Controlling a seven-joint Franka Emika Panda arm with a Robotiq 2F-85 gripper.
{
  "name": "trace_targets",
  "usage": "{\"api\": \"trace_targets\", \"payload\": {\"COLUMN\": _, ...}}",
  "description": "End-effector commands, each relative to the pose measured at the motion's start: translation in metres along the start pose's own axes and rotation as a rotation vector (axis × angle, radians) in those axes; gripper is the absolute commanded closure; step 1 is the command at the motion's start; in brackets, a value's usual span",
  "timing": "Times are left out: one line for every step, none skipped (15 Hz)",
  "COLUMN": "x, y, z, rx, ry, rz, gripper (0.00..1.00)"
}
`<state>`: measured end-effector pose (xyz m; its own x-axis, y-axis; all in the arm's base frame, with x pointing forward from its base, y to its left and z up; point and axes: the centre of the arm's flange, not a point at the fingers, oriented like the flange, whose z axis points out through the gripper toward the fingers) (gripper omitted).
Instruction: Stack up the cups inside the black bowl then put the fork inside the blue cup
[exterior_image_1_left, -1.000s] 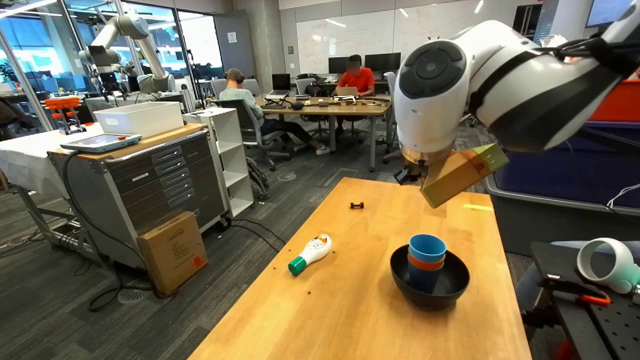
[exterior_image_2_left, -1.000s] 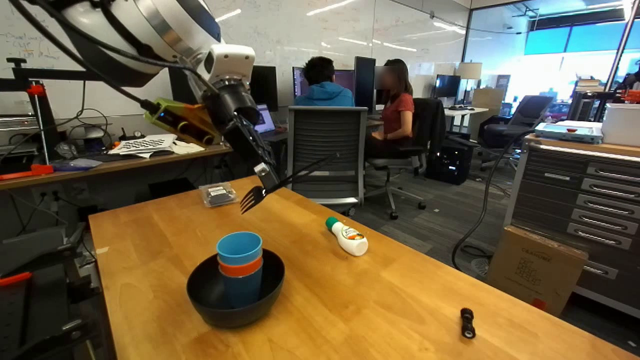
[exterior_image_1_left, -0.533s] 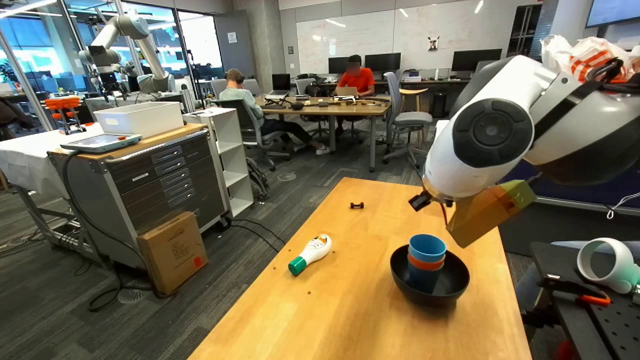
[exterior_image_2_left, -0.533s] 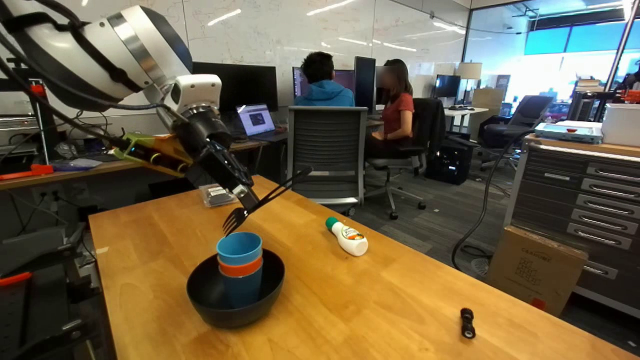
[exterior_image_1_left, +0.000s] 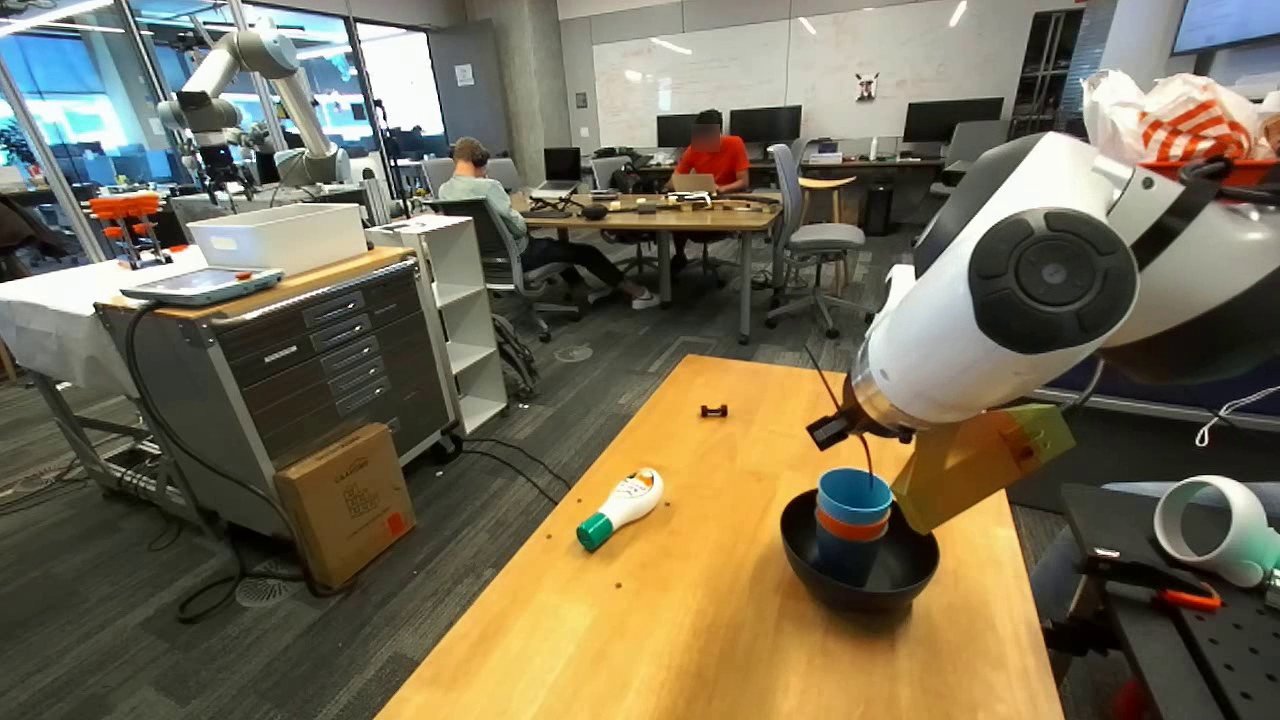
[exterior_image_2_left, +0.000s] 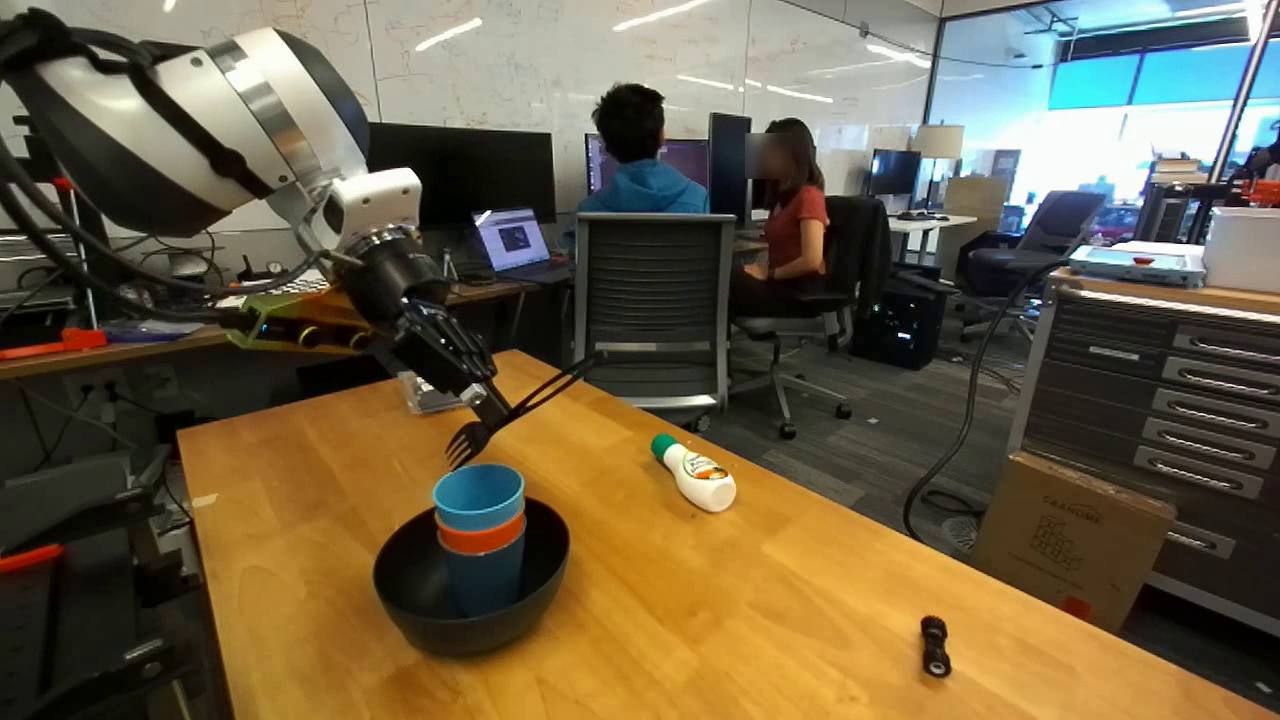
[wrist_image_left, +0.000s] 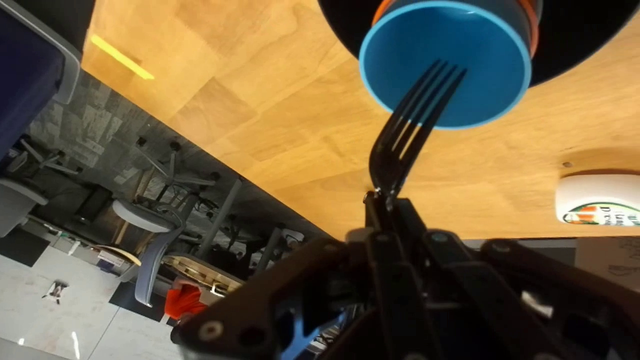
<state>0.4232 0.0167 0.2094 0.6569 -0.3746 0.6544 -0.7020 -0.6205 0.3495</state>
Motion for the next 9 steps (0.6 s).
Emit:
{"api": "trace_targets", "payload": {"x": -0.003, "y": -0.004, "z": 0.010, "rx": 0.043, "ry": 0.037, "rz": 0.042, "gripper": 0.96}}
{"api": "trace_targets", "payload": {"x": -0.003, "y": -0.005, "z": 0.013, "rx": 0.040, "ry": 0.051, "rz": 0.043, "gripper": 0.96}}
{"api": "trace_targets", "payload": {"x": -0.003, "y": -0.004, "z": 0.015, "rx": 0.033, "ry": 0.067, "rz": 0.040, "gripper": 0.96}}
{"api": "trace_targets", "payload": {"x": -0.004, "y": -0.003, "z": 0.017, "rx": 0.034, "ry": 0.077, "rz": 0.038, "gripper": 0.96}}
{"api": "trace_targets", "payload": {"x": -0.005, "y": -0.002, "z": 0.019, "rx": 0.033, "ry": 0.088, "rz": 0.034, "gripper": 0.96}}
{"api": "trace_targets", "payload": {"x": -0.006, "y": -0.001, "z": 0.021, "rx": 0.031, "ry": 0.098, "rz": 0.031, "gripper": 0.96}}
{"api": "trace_targets", "payload": {"x": -0.008, "y": -0.001, "z": 0.024, "rx": 0.030, "ry": 0.108, "rz": 0.025, "gripper": 0.96}}
{"api": "trace_targets", "payload": {"x": -0.011, "y": 0.000, "z": 0.026, "rx": 0.033, "ry": 0.113, "rz": 0.017, "gripper": 0.96}}
{"api": "trace_targets", "payload": {"x": -0.015, "y": 0.000, "z": 0.029, "rx": 0.046, "ry": 0.114, "rz": 0.013, "gripper": 0.96}}
